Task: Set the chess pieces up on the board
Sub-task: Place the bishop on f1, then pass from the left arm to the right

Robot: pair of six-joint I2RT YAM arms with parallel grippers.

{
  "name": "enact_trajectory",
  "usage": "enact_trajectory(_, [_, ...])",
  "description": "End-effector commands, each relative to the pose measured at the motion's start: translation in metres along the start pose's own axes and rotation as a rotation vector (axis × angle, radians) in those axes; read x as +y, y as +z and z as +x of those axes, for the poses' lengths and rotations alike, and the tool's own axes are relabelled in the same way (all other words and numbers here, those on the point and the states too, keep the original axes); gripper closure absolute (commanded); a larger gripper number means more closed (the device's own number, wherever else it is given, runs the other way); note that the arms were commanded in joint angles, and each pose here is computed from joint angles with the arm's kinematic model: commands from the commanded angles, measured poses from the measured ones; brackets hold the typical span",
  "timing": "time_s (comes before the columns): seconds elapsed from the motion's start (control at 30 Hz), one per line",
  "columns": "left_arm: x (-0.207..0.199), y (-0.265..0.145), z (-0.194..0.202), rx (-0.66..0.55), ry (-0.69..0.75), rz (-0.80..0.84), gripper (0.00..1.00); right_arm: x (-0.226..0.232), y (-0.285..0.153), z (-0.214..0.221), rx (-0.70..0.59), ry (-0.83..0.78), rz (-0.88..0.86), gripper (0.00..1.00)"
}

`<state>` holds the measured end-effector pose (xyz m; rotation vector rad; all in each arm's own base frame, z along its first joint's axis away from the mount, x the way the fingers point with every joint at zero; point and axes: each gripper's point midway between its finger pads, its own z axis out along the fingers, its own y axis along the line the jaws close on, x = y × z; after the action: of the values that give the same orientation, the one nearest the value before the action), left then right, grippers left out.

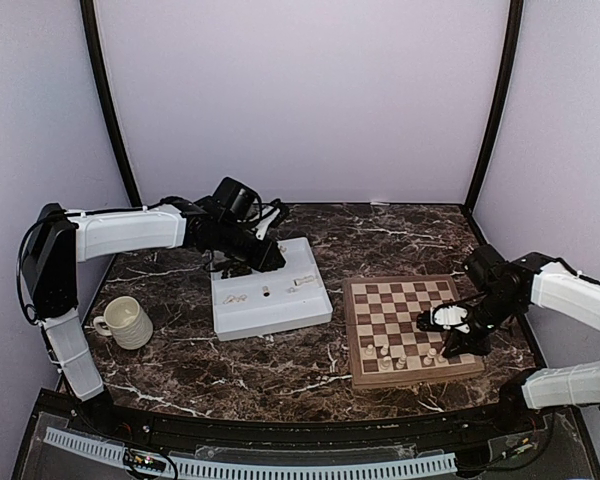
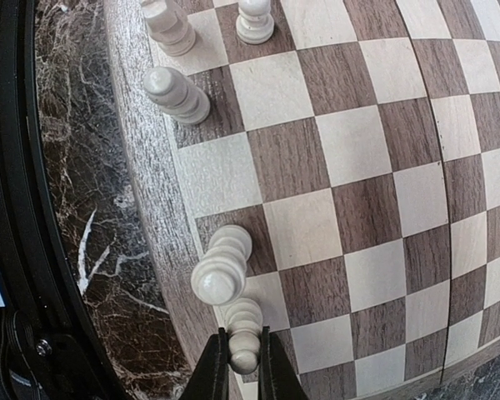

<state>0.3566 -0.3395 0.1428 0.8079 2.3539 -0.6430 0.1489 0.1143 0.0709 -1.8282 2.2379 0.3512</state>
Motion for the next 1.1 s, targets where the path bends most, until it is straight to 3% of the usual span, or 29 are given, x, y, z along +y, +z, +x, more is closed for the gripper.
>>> enact_trajectory(0.0, [0.000,-0.012,-0.002,-0.002,0.012,-0.009,1.00,0.001,0.006,-0.003,-0.012,-0.016,-0.006,0.95])
enact_trajectory(0.4, [-0.001,-0.009,0.000,0.009,0.011,0.001,1.00,0.003,0.009,0.004,0.020,-0.019,-0.004,0.91])
enact_trajectory(0.6, [-0.001,-0.009,0.001,0.013,0.010,0.006,1.00,0.003,0.005,0.004,0.019,-0.024,0.012,0.75])
enact_trajectory(0.8, [-0.003,-0.009,0.001,0.021,0.016,0.012,1.00,0.004,-0.019,-0.001,0.033,-0.044,0.015,0.68])
enact_trajectory(1.0, [-0.022,-0.004,0.008,0.085,0.024,0.135,1.00,-0.014,-0.057,-0.035,-0.045,-0.075,0.037,0.65])
enact_trajectory(1.07, [-0.034,-0.004,0.008,0.094,0.022,0.205,1.00,-0.044,-0.067,-0.058,-0.102,-0.070,0.140,0.66])
